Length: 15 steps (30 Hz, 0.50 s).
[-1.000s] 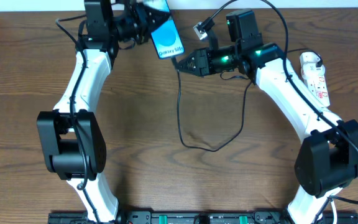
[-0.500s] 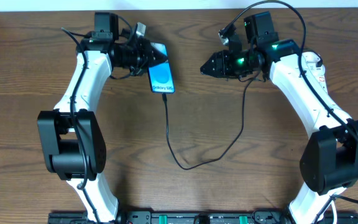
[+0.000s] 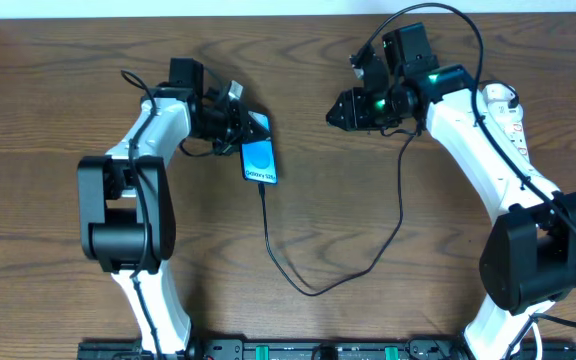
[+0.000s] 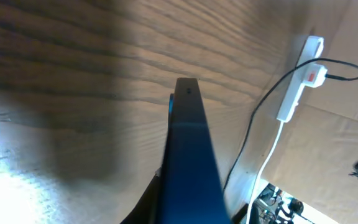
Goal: Plug charger to phone and switch on socket
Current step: 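Lower the plugged phone flat onto the table with the left gripper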
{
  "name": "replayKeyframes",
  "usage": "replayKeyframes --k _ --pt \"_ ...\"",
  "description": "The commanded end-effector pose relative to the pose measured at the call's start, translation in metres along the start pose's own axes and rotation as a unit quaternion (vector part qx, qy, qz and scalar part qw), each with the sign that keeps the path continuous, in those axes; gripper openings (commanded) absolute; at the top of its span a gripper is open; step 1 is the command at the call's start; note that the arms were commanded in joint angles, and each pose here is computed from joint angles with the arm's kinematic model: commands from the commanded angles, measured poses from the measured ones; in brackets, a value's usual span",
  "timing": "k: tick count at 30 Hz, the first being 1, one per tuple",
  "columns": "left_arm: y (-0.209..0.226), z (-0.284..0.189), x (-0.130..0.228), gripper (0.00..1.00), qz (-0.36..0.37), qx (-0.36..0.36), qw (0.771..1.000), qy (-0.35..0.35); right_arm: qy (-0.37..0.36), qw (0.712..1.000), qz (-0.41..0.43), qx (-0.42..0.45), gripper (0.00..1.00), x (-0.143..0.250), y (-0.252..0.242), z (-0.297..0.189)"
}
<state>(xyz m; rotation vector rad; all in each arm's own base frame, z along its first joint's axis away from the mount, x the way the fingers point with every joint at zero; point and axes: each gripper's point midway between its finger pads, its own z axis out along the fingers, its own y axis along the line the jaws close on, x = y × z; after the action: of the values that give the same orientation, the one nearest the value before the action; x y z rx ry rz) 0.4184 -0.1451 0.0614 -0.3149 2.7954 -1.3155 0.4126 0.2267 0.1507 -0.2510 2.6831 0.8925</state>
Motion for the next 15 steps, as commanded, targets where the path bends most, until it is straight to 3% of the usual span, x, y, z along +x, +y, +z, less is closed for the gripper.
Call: replayKeyframes --k 1,15 --pt "0.001 0.009 0.002 0.08 0.022 -0.003 1.000 0.009 -0.006 1.000 -0.017 0.002 0.43 -0.002 0.005 -0.004" --pt "0.026 0.031 0.008 0.07 0.018 -0.064 0.998 0.020 -0.002 1.000 -0.014 0.003 0.43 0.000 0.005 -0.004"
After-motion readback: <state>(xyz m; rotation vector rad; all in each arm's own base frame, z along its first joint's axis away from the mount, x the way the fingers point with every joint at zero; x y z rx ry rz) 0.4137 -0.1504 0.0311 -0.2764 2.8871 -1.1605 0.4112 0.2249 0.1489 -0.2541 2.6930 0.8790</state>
